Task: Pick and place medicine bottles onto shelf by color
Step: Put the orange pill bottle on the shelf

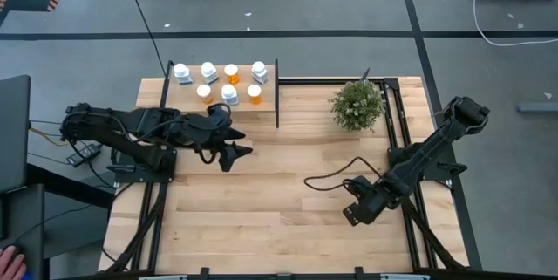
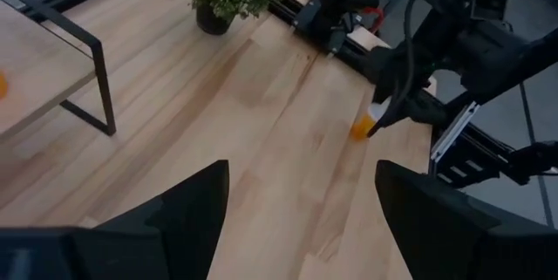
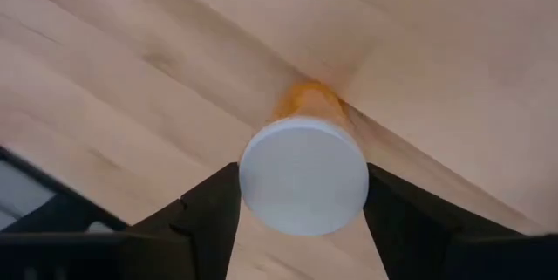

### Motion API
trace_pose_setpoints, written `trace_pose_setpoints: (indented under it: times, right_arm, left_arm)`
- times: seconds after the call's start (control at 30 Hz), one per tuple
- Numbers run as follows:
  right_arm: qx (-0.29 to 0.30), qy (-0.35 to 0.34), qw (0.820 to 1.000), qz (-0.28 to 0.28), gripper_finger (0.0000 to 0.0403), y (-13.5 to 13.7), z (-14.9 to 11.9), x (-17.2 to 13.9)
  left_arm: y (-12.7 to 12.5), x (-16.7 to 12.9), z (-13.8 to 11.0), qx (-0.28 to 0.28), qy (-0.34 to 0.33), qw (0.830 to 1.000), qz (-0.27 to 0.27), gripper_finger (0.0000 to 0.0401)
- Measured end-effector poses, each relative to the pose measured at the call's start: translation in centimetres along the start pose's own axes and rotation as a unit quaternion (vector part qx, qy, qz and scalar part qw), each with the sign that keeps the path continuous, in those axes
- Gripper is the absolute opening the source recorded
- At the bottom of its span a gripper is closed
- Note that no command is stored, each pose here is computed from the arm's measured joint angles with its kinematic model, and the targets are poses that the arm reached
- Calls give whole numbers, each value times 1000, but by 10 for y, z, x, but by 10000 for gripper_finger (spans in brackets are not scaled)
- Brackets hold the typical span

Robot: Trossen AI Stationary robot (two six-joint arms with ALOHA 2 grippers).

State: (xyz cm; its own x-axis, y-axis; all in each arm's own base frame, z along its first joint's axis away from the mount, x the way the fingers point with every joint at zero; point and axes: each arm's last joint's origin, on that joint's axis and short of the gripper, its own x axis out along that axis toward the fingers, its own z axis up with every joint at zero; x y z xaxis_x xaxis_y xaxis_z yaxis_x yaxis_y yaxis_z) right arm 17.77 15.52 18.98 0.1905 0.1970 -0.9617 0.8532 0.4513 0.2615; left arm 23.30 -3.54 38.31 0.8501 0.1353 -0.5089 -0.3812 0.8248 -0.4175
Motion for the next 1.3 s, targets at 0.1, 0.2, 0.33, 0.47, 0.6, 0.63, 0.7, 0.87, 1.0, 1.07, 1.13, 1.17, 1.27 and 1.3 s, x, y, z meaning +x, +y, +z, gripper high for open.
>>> trace_pose_setpoints:
  times: [0.1, 0.2, 0.33, 0.47, 0.6, 0.63, 0.7, 0.87, 1.0, 1.07, 1.13, 1.17, 1.27, 1.3]
  right_arm:
    - [-15, -6, 1000, 16, 231, 9, 13, -6]
    - [-38, -17, 999, 35, 230, 19, 28, -14]
    - [-75, -46, 994, 57, 230, 38, 51, -27]
    - [-127, -69, 988, 61, 230, 69, 77, -33]
    - [-176, -81, 980, 35, 230, 103, 106, -31]
    - [-185, -83, 979, 29, 230, 111, 114, -30]
    - [-199, -88, 976, 22, 230, 127, 130, -29]
    - [-216, -94, 972, 2, 230, 151, 167, -27]
    - [-226, -100, 969, -2, 230, 164, 193, -25]
    - [-231, -105, 967, -2, 230, 169, 204, -23]
    - [-235, -106, 966, -6, 230, 173, 214, -20]
    - [-237, -106, 966, -7, 230, 175, 219, -18]
    - [-245, -103, 964, -6, 230, 182, 231, -13]
    - [-249, -104, 963, -5, 230, 184, 234, -11]
  left_arm:
    - [0, -1, 1, 1, -2, 1000, -2, 293]
    - [0, -2, 1, 1, -2, 1000, -2, 293]
    - [1, -4, 1, 6, -2, 1000, -1, 293]
    - [2, -8, 1, 11, -7, 1000, -1, 293]
    - [5, -16, 3, 9, -19, 1000, 0, 293]
    - [6, -20, 4, 8, -20, 1000, 1, 293]
    - [9, -26, 5, 1, -25, 1000, 1, 293]
    - [19, -49, 7, -8, -40, 999, 1, 293]
    - [27, -66, 8, -9, -63, 998, 8, 293]
    - [29, -72, 9, -3, -71, 997, 9, 293]
    - [31, -78, 9, 4, -80, 997, 8, 293]
    - [32, -80, 9, 6, -83, 997, 8, 293]
    - [34, -87, 9, 9, -91, 996, 4, 293]
    - [35, -89, 10, 11, -93, 996, 5, 293]
